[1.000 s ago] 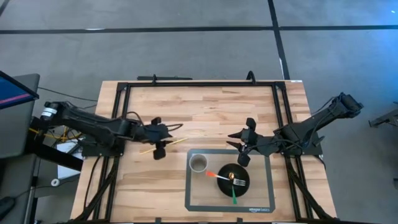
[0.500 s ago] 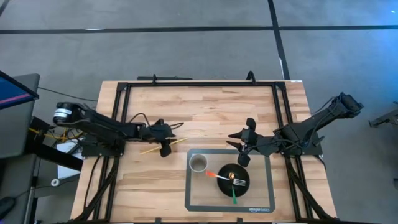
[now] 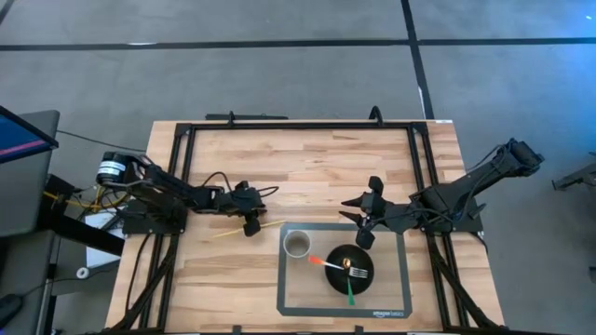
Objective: Pick & Place Utensil
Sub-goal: Put the yellow straw into the cup Return to Home Position
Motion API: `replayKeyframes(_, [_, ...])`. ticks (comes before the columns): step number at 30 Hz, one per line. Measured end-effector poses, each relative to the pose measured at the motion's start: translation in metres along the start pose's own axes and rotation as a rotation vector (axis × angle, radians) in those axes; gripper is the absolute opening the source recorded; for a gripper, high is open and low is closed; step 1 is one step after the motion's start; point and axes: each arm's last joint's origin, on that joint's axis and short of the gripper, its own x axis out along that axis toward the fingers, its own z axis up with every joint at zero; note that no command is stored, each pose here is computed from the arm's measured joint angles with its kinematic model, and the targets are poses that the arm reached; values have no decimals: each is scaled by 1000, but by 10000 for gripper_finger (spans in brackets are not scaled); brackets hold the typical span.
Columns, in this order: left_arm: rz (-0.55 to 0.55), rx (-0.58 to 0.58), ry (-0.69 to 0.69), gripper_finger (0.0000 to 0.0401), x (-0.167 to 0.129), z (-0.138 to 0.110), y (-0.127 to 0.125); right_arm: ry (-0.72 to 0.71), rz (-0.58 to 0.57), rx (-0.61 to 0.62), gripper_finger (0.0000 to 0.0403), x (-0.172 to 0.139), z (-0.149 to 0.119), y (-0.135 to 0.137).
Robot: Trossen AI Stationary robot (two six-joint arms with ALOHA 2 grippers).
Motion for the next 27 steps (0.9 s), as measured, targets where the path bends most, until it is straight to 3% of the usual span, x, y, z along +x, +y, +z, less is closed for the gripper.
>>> replayKeyframes(3, [-28,-39,-60,80,-10,9,-1,0,0,0,113,0,0,0])
replayKeyframes(6, [-132,-96,-103,78,-20,18,-6,0,0,0,113,0,0,0])
replayKeyframes(11, [-247,-47,-99,80,-28,14,-29,0,0,0,113,0,0,0])
replayKeyframes(17, [-110,5,-84,117,-22,2,-39,0,0,0,113,0,0,0])
replayKeyframes(23, [-135,35,-3,164,-9,-11,-43,0,0,0,113,0,0,0])
replayKeyframes(27, [-94,43,-5,165,-3,-15,-44,0,0,0,113,0,0,0])
